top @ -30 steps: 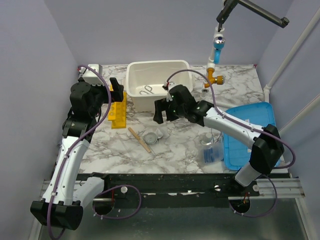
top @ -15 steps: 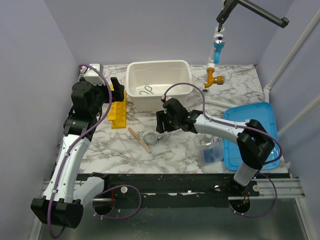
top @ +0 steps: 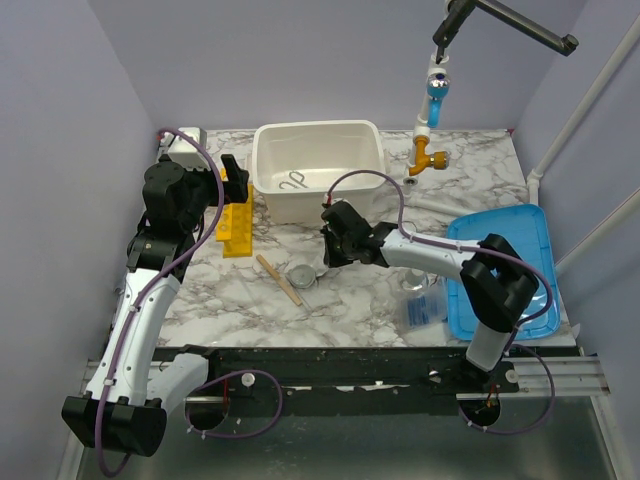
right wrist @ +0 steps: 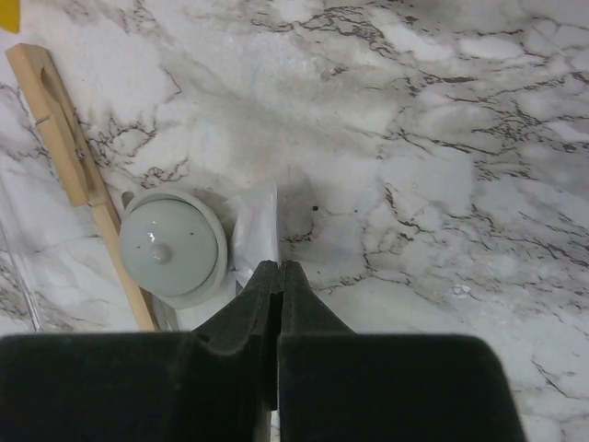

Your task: Organize the chemistry lab equipment

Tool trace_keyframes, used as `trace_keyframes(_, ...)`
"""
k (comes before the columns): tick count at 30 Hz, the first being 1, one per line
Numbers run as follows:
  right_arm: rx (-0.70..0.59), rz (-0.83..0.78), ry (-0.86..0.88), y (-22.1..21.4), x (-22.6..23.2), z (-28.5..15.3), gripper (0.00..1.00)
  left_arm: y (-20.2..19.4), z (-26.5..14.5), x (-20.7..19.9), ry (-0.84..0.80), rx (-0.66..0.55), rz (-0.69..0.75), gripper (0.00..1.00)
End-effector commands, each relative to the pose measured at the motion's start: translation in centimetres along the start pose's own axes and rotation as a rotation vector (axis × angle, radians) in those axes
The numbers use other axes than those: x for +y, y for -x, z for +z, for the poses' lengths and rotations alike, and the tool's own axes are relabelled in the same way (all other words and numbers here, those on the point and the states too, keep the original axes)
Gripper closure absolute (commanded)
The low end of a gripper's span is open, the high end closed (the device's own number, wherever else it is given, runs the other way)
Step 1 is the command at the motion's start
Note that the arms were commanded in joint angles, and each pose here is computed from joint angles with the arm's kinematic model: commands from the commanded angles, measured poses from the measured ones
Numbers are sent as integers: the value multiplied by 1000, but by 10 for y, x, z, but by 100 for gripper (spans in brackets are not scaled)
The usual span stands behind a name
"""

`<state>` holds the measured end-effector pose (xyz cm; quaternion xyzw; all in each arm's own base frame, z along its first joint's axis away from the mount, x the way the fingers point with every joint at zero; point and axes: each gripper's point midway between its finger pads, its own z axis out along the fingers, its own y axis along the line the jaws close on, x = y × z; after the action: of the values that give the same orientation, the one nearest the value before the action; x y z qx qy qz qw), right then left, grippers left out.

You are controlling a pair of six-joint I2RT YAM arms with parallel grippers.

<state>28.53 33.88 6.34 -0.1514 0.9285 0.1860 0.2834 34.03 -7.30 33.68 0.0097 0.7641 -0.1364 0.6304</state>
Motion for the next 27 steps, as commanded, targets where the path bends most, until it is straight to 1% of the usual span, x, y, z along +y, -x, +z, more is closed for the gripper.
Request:
trace_keyframes(1, -71, -11, -95, 19, -16, -23, 99, 9, -6, -6, -22, -27, -6, 2)
trace_keyframes(7, -143, -77, -196, 44, -33, -65, 99, 11, -8, -6, -19, -37, -4, 2)
trace_keyframes(9, -175, -94, -205, 54, -33, -82, 99, 11, -8, -5, -14, -37, -3, 1)
trace_keyframes(13, -306, -88, -166, 86, -24, -121, 99, 13, -10, -3, -5, -46, -2, 1)
trace_keyframes(17, -445, -82, -163, 126, -23, -148, 99, 12, -9, -3, -5, -43, -2, 2)
trace_keyframes(20, -504, -72, -148, 157, -22, -156, 99, 12, -9, -3, -4, -43, -4, 2)
trace_keyframes(24, -619, -57, -151, 208, -22, -166, 99, 13, -10, -3, 0, -46, -4, 1)
trace_keyframes(27, -681, -44, -200, 236, -32, -158, 99, 14, -11, -3, 2, -48, -2, 1)
